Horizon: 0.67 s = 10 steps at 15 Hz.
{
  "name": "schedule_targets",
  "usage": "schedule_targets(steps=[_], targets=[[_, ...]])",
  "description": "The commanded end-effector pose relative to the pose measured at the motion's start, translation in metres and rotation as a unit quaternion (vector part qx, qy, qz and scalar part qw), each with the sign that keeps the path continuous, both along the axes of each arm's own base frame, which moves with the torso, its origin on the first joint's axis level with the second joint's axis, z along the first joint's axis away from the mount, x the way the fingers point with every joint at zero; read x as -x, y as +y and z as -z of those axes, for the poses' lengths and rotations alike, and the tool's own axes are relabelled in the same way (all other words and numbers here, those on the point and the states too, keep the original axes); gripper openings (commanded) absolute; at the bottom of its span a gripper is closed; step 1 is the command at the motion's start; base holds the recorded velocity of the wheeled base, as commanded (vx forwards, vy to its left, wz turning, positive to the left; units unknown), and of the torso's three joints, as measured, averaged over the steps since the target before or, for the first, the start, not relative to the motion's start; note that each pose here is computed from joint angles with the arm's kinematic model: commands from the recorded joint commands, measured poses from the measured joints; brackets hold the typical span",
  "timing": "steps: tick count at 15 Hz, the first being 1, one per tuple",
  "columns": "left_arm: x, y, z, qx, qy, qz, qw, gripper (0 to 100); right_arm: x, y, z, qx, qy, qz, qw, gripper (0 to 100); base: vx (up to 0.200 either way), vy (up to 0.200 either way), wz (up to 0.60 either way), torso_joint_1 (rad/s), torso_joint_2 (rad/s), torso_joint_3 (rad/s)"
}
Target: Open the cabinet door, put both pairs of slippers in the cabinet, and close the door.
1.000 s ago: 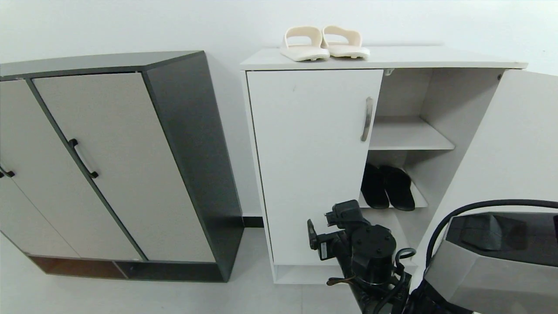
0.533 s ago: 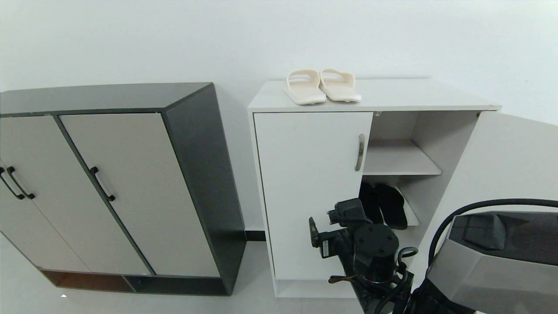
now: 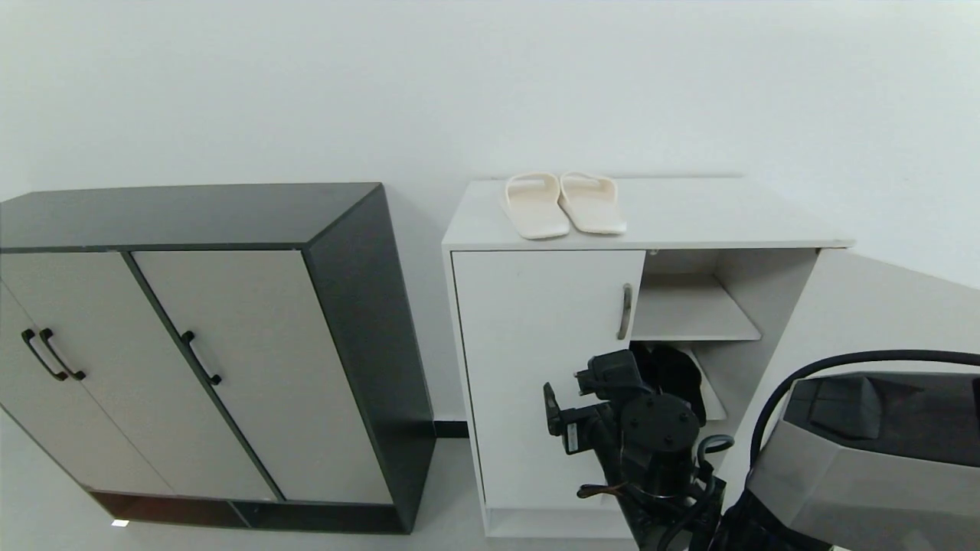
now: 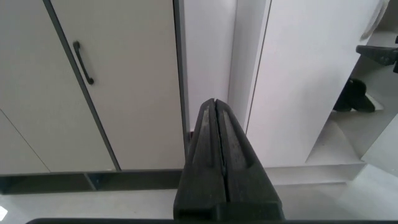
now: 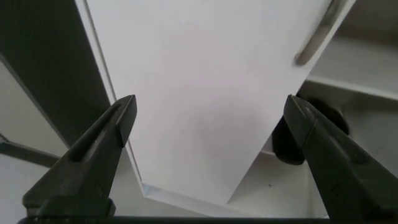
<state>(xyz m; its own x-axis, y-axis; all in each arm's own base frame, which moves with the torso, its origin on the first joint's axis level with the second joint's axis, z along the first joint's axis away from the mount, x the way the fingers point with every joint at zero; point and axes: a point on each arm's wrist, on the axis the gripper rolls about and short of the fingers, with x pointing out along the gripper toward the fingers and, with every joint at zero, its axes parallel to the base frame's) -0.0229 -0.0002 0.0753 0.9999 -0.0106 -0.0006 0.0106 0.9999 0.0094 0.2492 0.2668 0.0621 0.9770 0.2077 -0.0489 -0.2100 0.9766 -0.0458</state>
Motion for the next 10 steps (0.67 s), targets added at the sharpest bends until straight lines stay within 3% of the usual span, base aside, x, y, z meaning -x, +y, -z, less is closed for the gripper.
schedule_targets(steps=[1,10], targets=[[-0.0001,0.0,-0.0001,0.0,0.0,0.0,1.0,0,-0.0003,0.0008,0.0043,0.004,0.004,-0.001,1.0,100,0.0,0.0,0.0,0.193,-0.5,-0.31],[-0.0001,0.0,-0.0001,0.0,0.0,0.001,1.0,0,-0.0014,0.0004,0.0094,0.009,0.008,0.001,1.0,100,0.0,0.0,0.0,0.22,-0.53,-0.318]])
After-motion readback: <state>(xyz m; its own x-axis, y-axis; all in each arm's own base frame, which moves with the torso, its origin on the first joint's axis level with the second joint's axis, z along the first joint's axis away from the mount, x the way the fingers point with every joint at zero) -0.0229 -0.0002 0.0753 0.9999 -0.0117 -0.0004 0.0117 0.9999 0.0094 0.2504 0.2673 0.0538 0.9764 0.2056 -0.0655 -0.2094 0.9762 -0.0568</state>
